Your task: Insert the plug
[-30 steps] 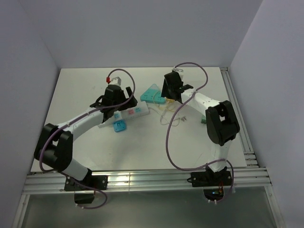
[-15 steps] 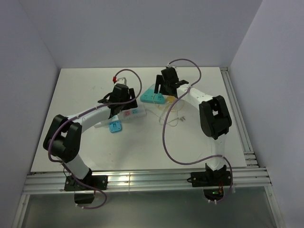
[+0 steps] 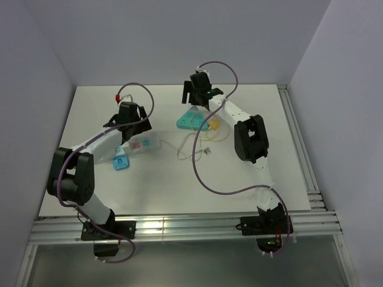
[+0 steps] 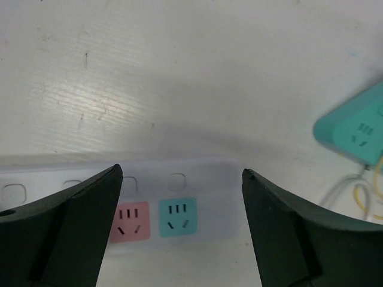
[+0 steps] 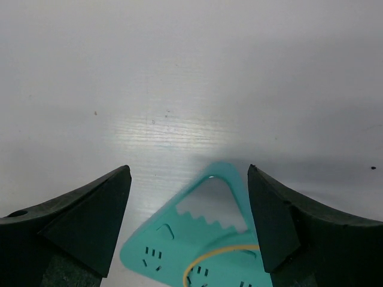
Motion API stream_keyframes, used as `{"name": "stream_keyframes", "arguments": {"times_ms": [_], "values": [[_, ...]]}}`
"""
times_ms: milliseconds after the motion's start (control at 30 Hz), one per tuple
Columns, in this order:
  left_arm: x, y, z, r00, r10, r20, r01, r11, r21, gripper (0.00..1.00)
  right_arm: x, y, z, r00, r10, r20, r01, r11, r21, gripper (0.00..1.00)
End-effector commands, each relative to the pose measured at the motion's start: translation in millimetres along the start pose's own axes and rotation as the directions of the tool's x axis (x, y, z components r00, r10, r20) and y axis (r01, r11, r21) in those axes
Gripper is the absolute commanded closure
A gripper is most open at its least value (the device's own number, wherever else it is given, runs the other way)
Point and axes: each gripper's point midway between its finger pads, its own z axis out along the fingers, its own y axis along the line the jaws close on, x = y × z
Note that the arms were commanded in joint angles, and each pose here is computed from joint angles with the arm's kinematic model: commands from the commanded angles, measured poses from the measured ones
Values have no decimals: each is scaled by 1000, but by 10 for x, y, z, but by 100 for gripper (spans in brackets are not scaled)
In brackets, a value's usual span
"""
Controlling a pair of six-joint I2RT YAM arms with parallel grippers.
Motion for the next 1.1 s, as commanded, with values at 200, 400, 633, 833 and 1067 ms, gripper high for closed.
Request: {"name": "stream_keyframes", "arguments": {"times_ms": [200,400,633,833,1067], "values": [[-512,-487,-668,995,-37,98,14,975,222,10,185,80,133,996,-66,-54,67,998,17,13],[-562,-547,-835,994,-36,103,8,967,256,9,394,109,131,978,-185,-96,190,980,53,13],[-234,-655,-757,1000,6,31,-15,956,294,10,854,-150,-115,922,-321,-215,337,941,42,23],[314,-907,-805,992,100,-71,-65,923,380,11,991,-329,-574,904,-359,-231,373,927,20,27],[1109,-1104,-996,961,211,-181,-102,871,480,10,1255,-552,-836,904,-349,-246,368,929,34,30]]}}
